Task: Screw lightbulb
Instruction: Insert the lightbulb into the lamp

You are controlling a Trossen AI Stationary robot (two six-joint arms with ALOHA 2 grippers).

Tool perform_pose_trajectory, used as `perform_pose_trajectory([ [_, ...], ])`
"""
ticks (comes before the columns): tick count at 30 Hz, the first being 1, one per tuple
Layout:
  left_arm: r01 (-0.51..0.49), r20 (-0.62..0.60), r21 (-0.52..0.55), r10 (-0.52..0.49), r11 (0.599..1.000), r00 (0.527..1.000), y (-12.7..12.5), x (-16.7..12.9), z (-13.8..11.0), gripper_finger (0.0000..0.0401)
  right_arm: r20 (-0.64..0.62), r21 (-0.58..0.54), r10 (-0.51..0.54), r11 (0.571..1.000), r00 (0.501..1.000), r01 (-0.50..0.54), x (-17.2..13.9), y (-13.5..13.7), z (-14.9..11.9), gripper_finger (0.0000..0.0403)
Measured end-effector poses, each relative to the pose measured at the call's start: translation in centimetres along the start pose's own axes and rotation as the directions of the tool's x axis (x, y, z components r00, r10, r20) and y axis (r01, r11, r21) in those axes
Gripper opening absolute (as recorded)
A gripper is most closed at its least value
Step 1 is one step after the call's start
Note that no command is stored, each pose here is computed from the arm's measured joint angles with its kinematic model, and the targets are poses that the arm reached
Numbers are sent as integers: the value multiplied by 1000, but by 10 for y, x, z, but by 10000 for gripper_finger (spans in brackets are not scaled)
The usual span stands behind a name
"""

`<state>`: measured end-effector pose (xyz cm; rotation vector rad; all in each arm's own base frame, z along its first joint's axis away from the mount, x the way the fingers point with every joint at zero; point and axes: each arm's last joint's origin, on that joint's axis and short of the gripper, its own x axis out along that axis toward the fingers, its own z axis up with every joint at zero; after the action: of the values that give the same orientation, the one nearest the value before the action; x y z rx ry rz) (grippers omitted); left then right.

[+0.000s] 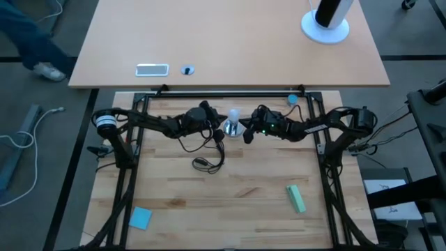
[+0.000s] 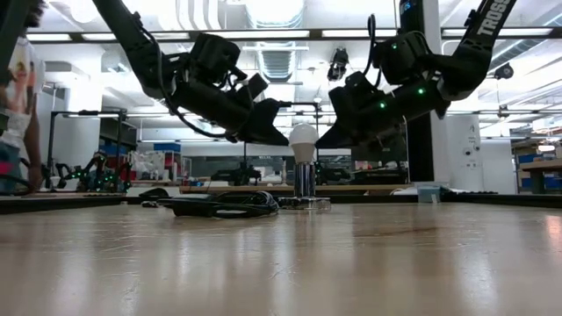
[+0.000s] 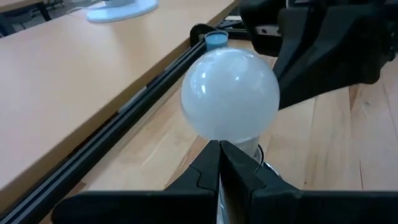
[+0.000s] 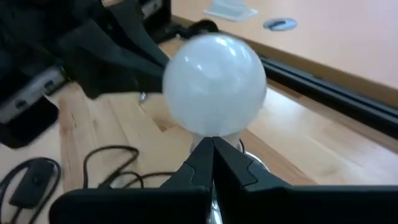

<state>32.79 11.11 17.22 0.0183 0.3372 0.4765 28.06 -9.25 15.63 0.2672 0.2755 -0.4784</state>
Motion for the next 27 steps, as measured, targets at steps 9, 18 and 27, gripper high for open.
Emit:
perform_pose_trajectory([
  [9, -102, -153, -8, 100, 995, 983, 4, -5, -11, 1, -77, -4, -95, 995, 993, 95, -1, -5, -9, 0],
  [18, -32, -32, -38, 31, 999, 999, 1, -11, 8, 1, 52, -12, -90, 996, 995, 90, 2, 0, 9, 0],
  [27, -15, -17, -36, 14, 999, 1000, 1, -11, 9, 1, 20, -3, -64, 998, 998, 65, 5, 2, 11, 0],
])
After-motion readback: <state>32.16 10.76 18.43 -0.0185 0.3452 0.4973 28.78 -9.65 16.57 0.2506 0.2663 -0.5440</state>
